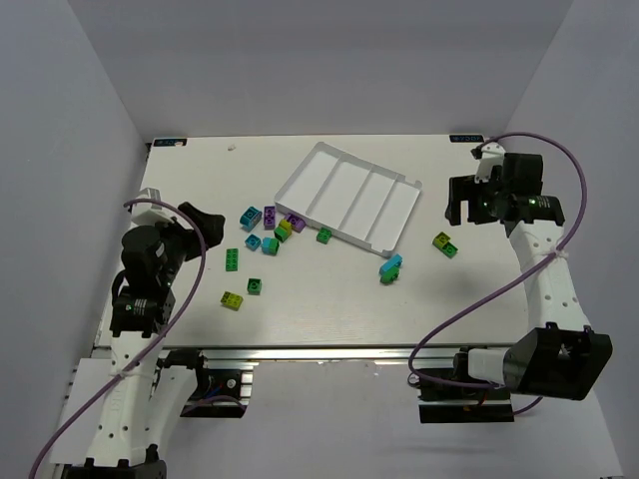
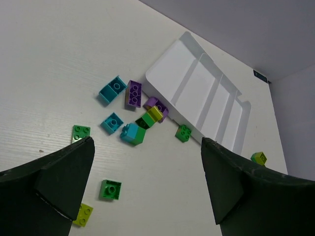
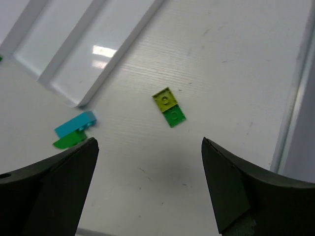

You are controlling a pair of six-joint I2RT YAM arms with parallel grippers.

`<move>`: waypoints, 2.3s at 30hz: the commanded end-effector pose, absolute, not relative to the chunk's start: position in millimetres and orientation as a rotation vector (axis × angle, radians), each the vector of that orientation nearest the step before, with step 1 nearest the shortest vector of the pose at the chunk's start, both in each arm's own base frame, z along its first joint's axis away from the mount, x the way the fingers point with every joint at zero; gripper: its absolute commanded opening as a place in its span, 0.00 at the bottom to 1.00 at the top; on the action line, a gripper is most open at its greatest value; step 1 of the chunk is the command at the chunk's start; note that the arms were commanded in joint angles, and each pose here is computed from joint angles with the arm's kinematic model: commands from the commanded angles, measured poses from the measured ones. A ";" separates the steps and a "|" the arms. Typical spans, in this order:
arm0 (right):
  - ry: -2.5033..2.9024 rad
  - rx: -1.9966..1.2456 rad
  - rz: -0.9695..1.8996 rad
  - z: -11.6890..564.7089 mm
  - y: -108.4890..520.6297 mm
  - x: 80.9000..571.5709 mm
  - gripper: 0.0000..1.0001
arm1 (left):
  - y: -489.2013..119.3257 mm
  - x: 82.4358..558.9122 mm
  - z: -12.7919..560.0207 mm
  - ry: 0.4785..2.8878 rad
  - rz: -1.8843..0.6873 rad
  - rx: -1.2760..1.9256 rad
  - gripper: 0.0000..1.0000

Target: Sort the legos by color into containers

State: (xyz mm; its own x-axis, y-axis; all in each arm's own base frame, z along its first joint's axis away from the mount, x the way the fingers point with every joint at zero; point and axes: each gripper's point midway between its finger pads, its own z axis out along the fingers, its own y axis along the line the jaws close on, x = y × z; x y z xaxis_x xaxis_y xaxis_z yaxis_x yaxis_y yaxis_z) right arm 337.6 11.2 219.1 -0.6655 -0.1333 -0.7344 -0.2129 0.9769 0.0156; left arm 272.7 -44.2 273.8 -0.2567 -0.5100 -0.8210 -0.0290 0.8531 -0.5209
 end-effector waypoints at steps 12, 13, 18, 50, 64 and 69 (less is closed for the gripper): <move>1.742 -1.353 0.650 219.0 142.6 248.2 0.27 | -83.5 316.7 224.1 2.016 -0.646 -0.242 0.03; 1.806 -1.298 0.690 212.4 146.5 253.0 0.03 | -85.7 325.0 208.0 2.074 -0.648 -0.229 0.09; 1.820 -1.217 0.745 209.0 163.0 280.7 0.71 | -70.2 358.6 189.3 2.197 -0.476 -0.173 0.54; 1.860 -1.219 0.819 184.2 180.3 334.0 0.75 | -86.1 465.2 73.5 2.463 0.086 0.392 0.66; 1.849 -1.227 0.804 186.4 179.8 335.8 0.75 | -88.7 473.1 60.6 2.501 0.044 0.358 0.30; 1.842 -1.229 0.809 187.2 180.5 335.2 0.75 | -89.8 471.3 88.7 2.439 0.010 0.252 0.06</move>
State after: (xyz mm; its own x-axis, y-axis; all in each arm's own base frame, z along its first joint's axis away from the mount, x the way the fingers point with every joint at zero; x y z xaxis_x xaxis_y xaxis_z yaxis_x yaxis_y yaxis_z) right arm 333.9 177.4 170.4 -0.3065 -0.4657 -0.8302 -0.9232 0.3580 0.1399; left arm 461.4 -87.2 38.9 -0.8123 0.2571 -0.5235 0.2339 0.9659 0.1114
